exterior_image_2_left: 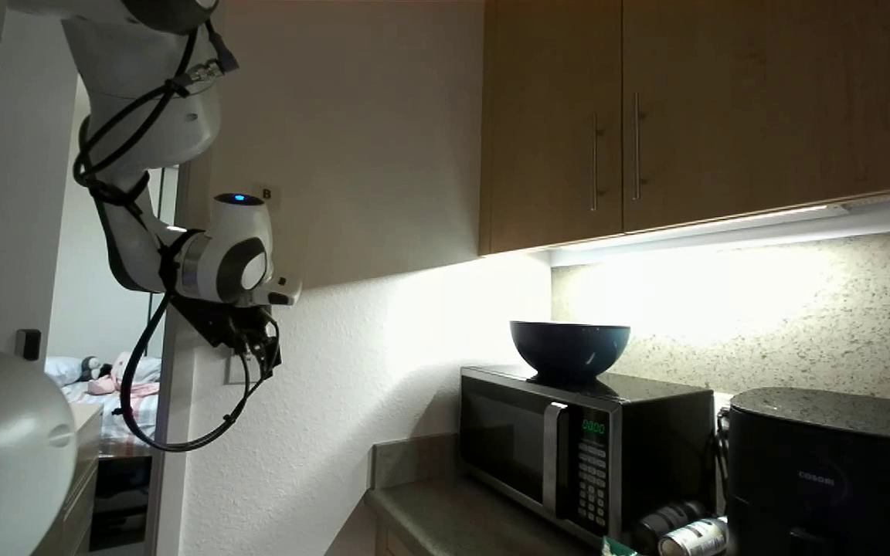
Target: Flip the switch on the wall
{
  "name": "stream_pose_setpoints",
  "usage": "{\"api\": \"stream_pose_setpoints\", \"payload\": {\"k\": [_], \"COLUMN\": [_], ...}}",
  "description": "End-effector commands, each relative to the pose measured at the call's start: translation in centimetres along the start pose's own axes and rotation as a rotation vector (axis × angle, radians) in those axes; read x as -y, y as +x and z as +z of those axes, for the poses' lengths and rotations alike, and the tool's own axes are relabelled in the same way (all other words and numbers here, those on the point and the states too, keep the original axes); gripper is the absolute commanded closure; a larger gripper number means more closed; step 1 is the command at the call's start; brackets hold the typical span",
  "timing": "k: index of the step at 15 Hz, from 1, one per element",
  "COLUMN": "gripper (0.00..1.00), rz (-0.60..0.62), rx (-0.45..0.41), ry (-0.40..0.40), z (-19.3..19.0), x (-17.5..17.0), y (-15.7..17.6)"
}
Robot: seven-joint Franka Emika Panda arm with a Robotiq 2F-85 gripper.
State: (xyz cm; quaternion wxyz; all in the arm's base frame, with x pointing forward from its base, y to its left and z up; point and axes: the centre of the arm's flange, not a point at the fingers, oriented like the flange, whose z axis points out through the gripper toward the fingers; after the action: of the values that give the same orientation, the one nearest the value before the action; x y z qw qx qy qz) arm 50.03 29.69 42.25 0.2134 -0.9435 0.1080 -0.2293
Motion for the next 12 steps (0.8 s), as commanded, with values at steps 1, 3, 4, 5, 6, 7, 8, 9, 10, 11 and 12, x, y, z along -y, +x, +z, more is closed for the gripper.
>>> {"api": "stream_pose_setpoints", "payload": {"k": [1,3,4,5,6,7,8,9,10,11,12], "gripper": [0.0,0.0,0.0,0.0,0.0,0.0,0.0,0.0,0.0,0.0,0.0], "rz": [0.111,0.153,0.174,0.192,0.208,0.21,0.188,0.193,0.192,0.192,0.192], "rx": [-0.087,-0.107,-0.13,-0.146,-0.146,-0.119,-0.053,-0.109,-0.101,-0.102,-0.101], "ry": [-0.039,-0.053,-0.057,-0.066,-0.074,-0.089,-0.108,-0.082,-0.088,-0.087,-0.088], "z": [-2.7,-3.2,-3.8,-4.3,-4.8,-4.9,-4.9,-4.2,-4.2,-4.2,-4.1], "x": [0.6,0.7,0.5,0.3,0.0,-0.1,-0.1,-0.7,-0.5,-0.5,-0.5], "y": [0.9,1.2,1.9,2.5,3.1,3.5,3.5,3.5,3.5,3.5,3.5]}}
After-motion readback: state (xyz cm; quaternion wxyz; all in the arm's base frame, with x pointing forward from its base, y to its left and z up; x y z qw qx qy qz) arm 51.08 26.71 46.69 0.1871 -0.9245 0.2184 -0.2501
